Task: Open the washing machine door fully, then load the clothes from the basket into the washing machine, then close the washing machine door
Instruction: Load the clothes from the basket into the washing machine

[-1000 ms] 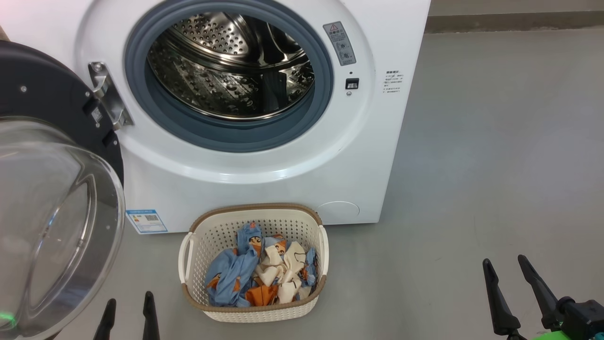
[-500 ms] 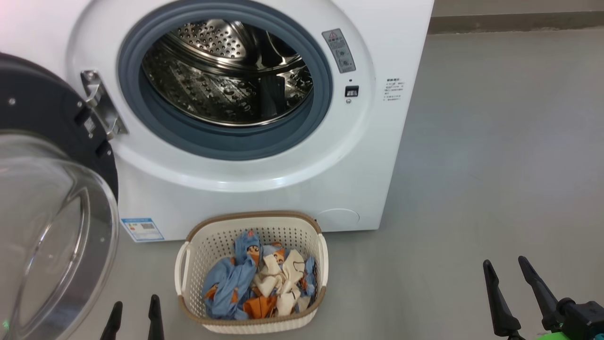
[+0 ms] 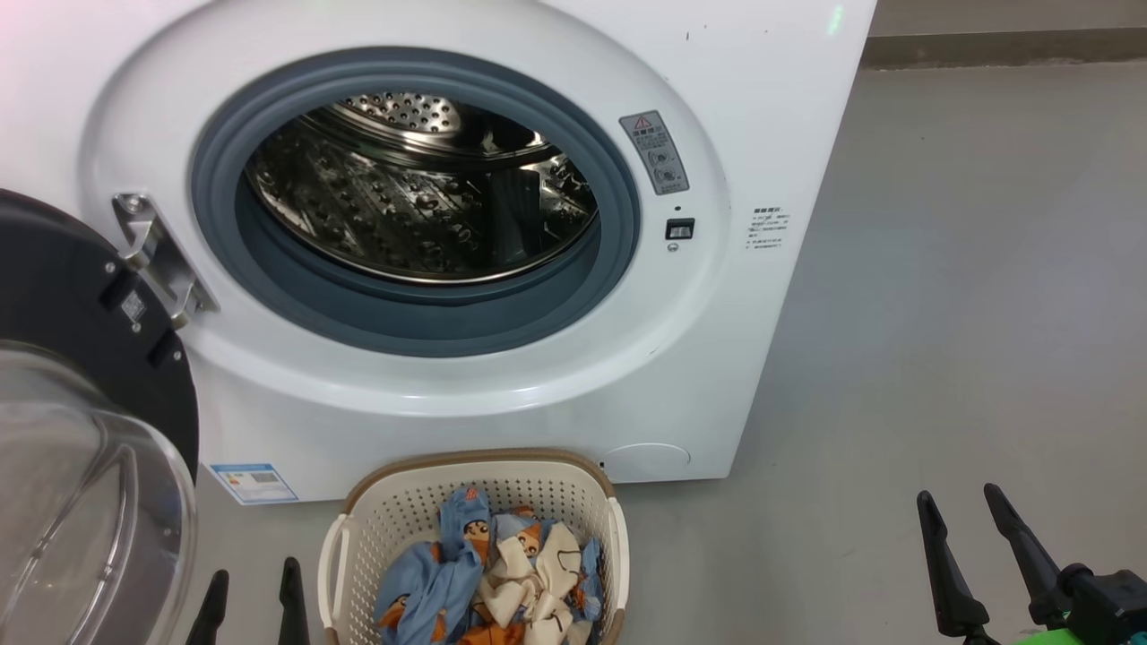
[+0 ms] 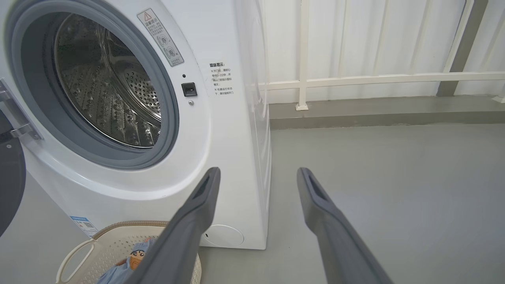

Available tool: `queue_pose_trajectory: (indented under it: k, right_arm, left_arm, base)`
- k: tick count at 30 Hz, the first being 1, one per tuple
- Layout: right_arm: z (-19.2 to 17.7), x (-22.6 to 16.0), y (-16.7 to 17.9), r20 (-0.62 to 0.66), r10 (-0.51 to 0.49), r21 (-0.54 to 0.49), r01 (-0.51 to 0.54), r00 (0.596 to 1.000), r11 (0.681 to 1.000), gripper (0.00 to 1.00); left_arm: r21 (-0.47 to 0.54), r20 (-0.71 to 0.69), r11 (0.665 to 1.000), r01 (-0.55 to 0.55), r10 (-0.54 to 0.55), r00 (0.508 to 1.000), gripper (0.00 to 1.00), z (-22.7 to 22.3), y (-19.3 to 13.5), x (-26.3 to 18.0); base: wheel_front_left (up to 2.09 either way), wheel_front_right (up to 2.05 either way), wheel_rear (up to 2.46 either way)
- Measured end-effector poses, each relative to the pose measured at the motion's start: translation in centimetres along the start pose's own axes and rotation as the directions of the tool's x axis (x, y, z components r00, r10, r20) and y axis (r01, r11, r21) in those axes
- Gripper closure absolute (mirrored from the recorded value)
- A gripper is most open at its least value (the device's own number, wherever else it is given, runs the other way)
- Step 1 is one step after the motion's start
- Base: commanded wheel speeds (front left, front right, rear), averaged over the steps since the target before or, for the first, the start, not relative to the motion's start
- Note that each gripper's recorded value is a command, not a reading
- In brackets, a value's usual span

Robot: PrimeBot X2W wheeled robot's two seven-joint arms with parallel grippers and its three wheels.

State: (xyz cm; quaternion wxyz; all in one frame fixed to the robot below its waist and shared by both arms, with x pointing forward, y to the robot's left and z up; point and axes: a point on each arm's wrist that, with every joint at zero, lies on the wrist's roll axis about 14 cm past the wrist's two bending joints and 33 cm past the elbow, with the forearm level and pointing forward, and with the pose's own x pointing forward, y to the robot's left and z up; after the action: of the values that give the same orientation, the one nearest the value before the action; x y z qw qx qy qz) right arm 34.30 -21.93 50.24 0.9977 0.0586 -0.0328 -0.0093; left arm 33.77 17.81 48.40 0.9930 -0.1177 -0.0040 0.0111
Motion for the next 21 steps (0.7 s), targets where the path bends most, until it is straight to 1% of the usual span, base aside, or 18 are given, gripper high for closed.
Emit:
queue_pose_trajectory:
  k: [21]
  right_arm:
    - [-0.52,0.38,0.06,-0.016,0.002,0.000,-0.002,1.000,1.000,0.00]
  left_arm:
    - [-0.003,-0.005,1.000,0.006,-0.006,1.000,0.00,-0.14,-0.06,0.21]
  base:
    - [0.04,-0.04,0.00]
